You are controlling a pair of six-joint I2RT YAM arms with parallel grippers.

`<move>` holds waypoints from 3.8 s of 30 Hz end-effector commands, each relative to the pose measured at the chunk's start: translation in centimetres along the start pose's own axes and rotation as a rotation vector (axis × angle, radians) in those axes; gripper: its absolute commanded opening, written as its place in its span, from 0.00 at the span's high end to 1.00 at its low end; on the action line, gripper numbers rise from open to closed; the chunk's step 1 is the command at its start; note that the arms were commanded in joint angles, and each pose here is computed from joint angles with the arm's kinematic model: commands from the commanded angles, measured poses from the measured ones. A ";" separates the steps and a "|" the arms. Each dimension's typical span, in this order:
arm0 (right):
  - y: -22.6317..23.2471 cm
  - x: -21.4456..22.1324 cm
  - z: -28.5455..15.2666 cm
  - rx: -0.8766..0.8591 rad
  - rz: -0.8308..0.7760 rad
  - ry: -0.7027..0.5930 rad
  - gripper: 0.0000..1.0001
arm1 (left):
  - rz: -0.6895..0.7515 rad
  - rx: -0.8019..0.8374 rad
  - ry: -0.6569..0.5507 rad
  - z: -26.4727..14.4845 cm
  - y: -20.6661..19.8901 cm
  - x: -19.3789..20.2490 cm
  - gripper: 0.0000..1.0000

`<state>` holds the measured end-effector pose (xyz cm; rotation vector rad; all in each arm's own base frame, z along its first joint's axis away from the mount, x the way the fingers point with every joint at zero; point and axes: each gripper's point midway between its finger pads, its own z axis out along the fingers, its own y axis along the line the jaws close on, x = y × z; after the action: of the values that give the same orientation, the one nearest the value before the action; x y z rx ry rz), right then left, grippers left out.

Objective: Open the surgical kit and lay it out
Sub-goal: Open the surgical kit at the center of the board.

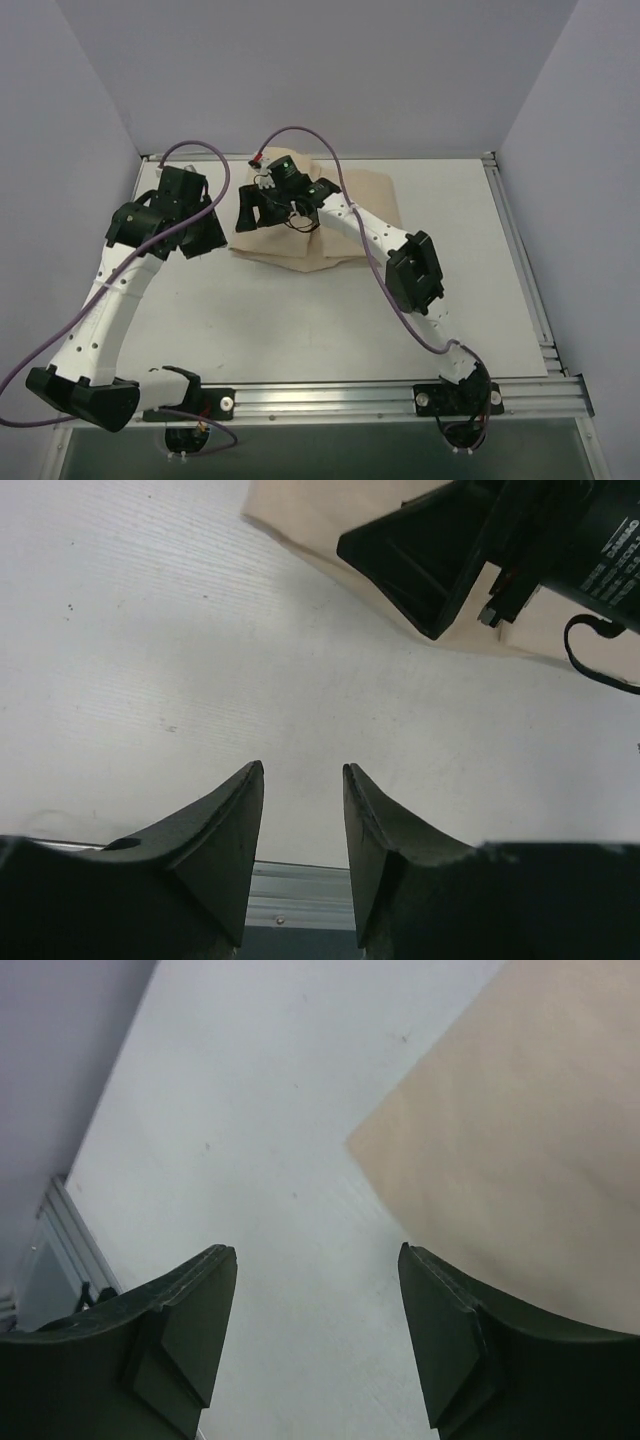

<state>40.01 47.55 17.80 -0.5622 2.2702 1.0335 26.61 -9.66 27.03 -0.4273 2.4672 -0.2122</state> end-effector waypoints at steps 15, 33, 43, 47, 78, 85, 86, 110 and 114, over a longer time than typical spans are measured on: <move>-13.2 1.3 -10.6 0.511 -0.032 0.060 0.35 | -0.086 0.000 0.231 10.3 -0.4 0.5 0.33; -18.1 4.0 -9.2 0.872 -0.093 0.183 0.46 | -0.093 -0.305 0.289 20.5 6.3 1.8 0.20; -18.2 4.5 -9.3 0.886 -0.113 0.209 0.46 | -0.060 -0.367 0.391 25.9 8.8 4.5 0.27; -18.1 4.7 -8.7 0.867 -0.105 0.216 0.46 | -0.071 -0.371 0.433 27.2 9.2 5.2 0.41; -18.0 1.4 -10.5 0.797 0.005 0.115 0.69 | -0.075 -0.382 0.428 27.4 11.1 3.1 0.93; -20.1 1.2 -13.1 0.882 0.023 0.119 1.00 | -0.085 -0.396 0.435 27.4 11.8 2.9 0.94; -22.4 0.7 -15.5 0.956 0.054 0.110 1.00 | -0.090 -0.397 0.434 27.3 11.9 2.7 0.95; -34.2 8.1 -30.3 1.070 0.332 0.114 0.03 | 0.063 -0.254 0.209 20.0 3.4 -2.7 0.22; -34.5 9.3 -29.4 1.078 0.404 0.142 0.13 | 0.154 -0.226 0.202 19.7 -0.9 -1.5 0.26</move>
<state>44.14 3.25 9.44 0.2132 2.6481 -0.1832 40.08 -8.02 10.11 -0.4330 2.7520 0.0895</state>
